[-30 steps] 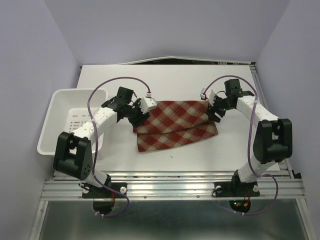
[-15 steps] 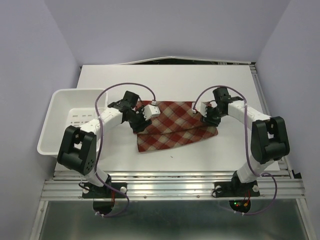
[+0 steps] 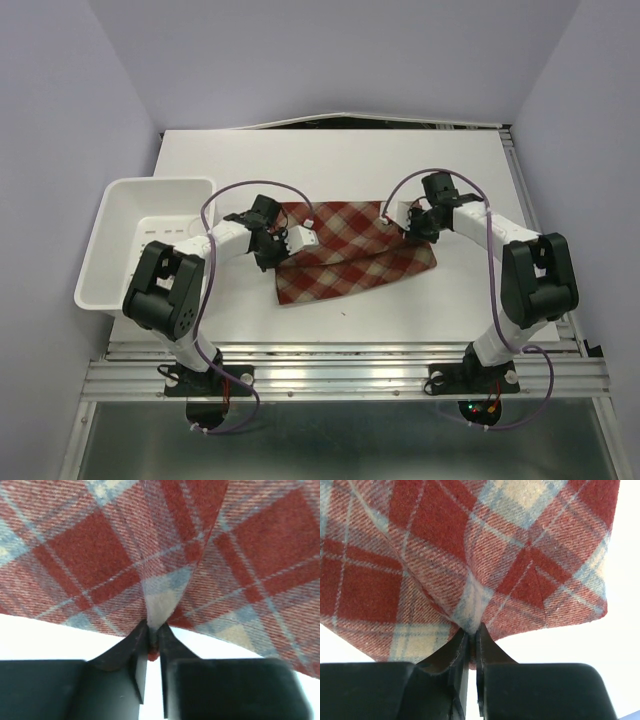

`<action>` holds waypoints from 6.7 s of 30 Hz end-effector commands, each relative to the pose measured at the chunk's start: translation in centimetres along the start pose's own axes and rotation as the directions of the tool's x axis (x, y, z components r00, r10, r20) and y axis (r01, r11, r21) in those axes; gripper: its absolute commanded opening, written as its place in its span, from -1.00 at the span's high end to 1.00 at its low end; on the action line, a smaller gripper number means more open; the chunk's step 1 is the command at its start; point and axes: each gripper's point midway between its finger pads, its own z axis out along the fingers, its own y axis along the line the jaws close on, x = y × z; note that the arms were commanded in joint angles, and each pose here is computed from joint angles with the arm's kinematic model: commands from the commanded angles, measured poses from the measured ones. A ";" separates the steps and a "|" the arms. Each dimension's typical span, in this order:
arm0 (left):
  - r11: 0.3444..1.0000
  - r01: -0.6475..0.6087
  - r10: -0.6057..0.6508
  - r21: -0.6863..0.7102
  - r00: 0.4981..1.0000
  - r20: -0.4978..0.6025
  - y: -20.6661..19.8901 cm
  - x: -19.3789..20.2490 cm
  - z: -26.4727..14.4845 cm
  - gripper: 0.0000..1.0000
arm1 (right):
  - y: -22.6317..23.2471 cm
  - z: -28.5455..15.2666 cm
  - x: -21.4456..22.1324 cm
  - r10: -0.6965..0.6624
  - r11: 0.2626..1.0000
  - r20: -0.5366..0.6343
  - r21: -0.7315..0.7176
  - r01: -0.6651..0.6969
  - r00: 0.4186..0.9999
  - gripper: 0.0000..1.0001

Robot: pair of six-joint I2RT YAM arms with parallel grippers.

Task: Fold and stack the skirts
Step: Fold the skirt

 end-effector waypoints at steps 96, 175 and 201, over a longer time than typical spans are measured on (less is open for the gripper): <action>0.978 0.187 -0.112 -0.097 0.852 0.511 8.3 -17.2 -10.4 -0.01 | 8.7 -5.3 -12.9 0.607 0.735 0.167 -0.491 -0.468 0.777 -0.31; 0.877 -0.440 0.337 0.194 0.849 0.407 -27.1 -16.0 -6.2 1.00 | -8.5 9.0 -15.8 0.726 0.684 0.295 -0.397 -0.612 0.621 -0.74; 0.975 -0.164 0.103 0.153 0.933 0.345 -4.7 -22.3 -6.1 1.00 | 5.2 9.0 -14.1 0.724 0.555 0.138 -0.698 -0.452 0.676 0.56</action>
